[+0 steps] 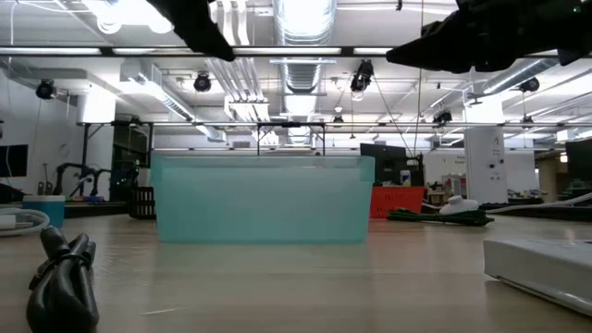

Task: Pick and place items into bin
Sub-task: Put the white card reader box into the black bin

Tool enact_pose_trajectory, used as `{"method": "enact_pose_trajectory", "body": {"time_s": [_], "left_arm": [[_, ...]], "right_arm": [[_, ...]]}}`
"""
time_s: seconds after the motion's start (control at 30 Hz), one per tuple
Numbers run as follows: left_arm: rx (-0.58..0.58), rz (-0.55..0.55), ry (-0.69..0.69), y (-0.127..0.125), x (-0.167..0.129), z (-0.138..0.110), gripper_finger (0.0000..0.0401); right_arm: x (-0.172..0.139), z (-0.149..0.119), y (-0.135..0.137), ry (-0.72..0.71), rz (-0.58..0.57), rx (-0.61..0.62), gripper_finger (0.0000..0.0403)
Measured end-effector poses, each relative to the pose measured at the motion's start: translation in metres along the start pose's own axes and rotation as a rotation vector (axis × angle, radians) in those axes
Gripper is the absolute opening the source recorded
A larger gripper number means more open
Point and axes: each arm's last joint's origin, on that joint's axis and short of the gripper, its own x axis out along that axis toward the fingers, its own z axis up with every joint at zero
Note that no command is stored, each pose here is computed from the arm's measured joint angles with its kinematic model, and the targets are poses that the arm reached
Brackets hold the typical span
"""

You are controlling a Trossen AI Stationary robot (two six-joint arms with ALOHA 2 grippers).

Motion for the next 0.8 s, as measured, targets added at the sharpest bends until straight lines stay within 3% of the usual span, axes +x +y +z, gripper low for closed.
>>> {"method": "enact_pose_trajectory", "body": {"time_s": [0.17,0.33,0.53,0.7,0.8], "left_arm": [[0.0,-0.005,0.014,-0.001,0.003,-0.003,0.019],[-0.007,-0.015,0.049,-0.003,0.007,-0.012,0.019],[-0.01,-0.022,0.076,-0.005,0.008,-0.018,0.019],[-0.009,-0.017,0.083,-0.005,0.008,-0.019,0.019],[-0.008,-0.011,0.085,-0.004,0.008,-0.019,0.019]], "right_arm": [[0.0,0.001,0.004,-0.037,0.121,0.042,0.0078],[0.004,0.009,0.005,-0.011,0.225,0.156,0.0124],[0.018,0.023,0.006,0.218,0.271,0.258,0.0168],[0.029,0.035,0.009,0.499,0.294,0.362,0.0175],[0.034,0.042,0.018,0.599,0.308,0.407,0.0172]]}}
